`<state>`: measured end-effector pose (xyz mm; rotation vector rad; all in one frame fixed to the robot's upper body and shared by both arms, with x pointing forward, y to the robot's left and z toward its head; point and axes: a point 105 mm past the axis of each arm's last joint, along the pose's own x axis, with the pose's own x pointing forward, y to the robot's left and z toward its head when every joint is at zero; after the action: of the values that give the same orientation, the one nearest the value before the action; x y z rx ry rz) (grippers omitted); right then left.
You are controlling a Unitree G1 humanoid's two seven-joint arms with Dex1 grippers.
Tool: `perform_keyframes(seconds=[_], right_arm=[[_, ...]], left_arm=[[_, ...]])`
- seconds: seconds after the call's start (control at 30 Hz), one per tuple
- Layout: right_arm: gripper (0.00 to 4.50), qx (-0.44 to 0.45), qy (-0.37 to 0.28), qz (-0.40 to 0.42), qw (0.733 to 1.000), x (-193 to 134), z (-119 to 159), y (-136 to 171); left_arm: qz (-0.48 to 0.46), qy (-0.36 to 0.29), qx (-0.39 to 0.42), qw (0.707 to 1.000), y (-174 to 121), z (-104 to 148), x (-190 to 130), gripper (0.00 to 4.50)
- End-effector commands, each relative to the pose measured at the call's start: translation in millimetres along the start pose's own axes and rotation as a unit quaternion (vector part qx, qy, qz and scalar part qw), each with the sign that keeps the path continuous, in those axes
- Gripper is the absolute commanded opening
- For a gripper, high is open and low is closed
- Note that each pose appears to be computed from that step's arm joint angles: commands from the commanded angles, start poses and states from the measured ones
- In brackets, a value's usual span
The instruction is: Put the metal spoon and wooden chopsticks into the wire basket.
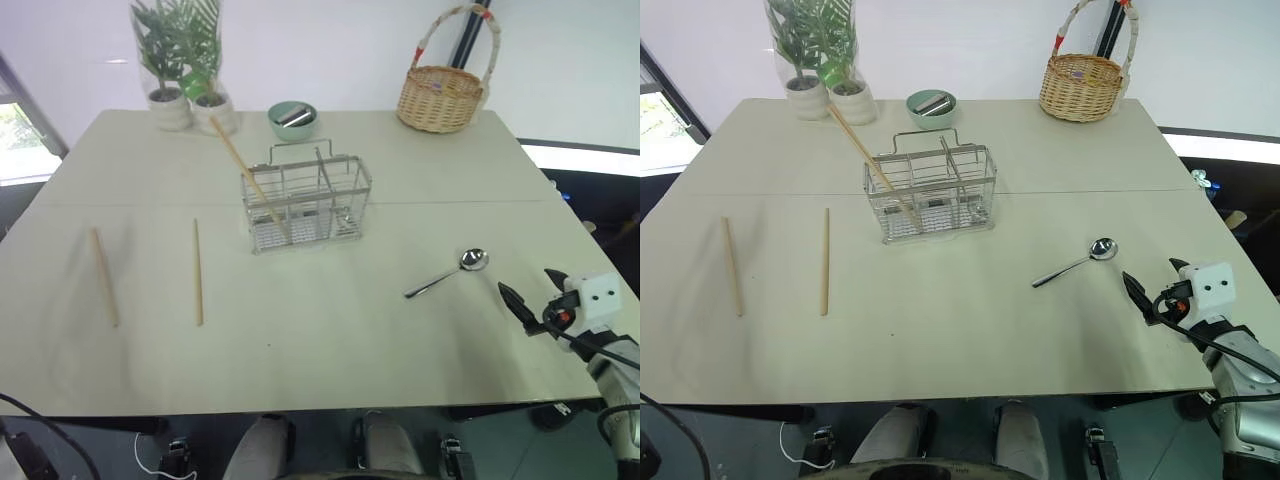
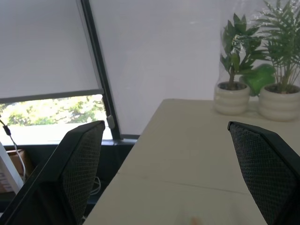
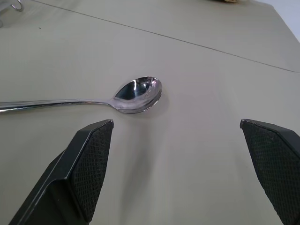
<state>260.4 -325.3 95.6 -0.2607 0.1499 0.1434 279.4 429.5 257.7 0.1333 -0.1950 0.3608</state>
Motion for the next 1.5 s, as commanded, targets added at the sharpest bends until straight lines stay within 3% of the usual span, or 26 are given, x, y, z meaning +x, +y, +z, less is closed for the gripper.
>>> perform_keyframes(seconds=[0.03,0.73,0.83,0.97,1.13,1.27,1.37,1.5], right_arm=[[4.5,-0.009,-0.015,-0.007,1.0,0,10,-5],[4.5,-0.027,-0.033,-0.016,0.999,3,25,-13],[4.5,-0.044,-0.04,-0.005,0.998,6,32,-13],[4.5,-0.108,-0.069,0.055,0.99,15,70,-16],[4.5,-0.218,-0.08,0.207,0.95,27,121,-2],[4.5,-0.297,-0.08,0.338,0.889,43,147,28],[4.5,-0.338,-0.068,0.415,0.842,53,151,47],[4.5,-0.412,-0.011,0.504,0.759,68,133,63]], left_arm=[[-0.003,-0.031,0.006,1.0,-2,18,1,4.44],[-0.024,-0.03,-0.004,0.999,-12,20,9,4.44],[-0.061,-0.017,-0.005,0.998,-27,20,11,4.44],[-0.184,0.005,-0.009,0.983,-78,25,2,4.44],[-0.399,0.013,0.016,0.917,-156,41,-33,4.44],[-0.555,0.027,0.044,0.83,-210,45,-67,4.44],[-0.622,0.036,0.052,0.78,-232,43,-81,4.44],[-0.695,0.052,0.067,0.714,-257,38,-97,4.44]])
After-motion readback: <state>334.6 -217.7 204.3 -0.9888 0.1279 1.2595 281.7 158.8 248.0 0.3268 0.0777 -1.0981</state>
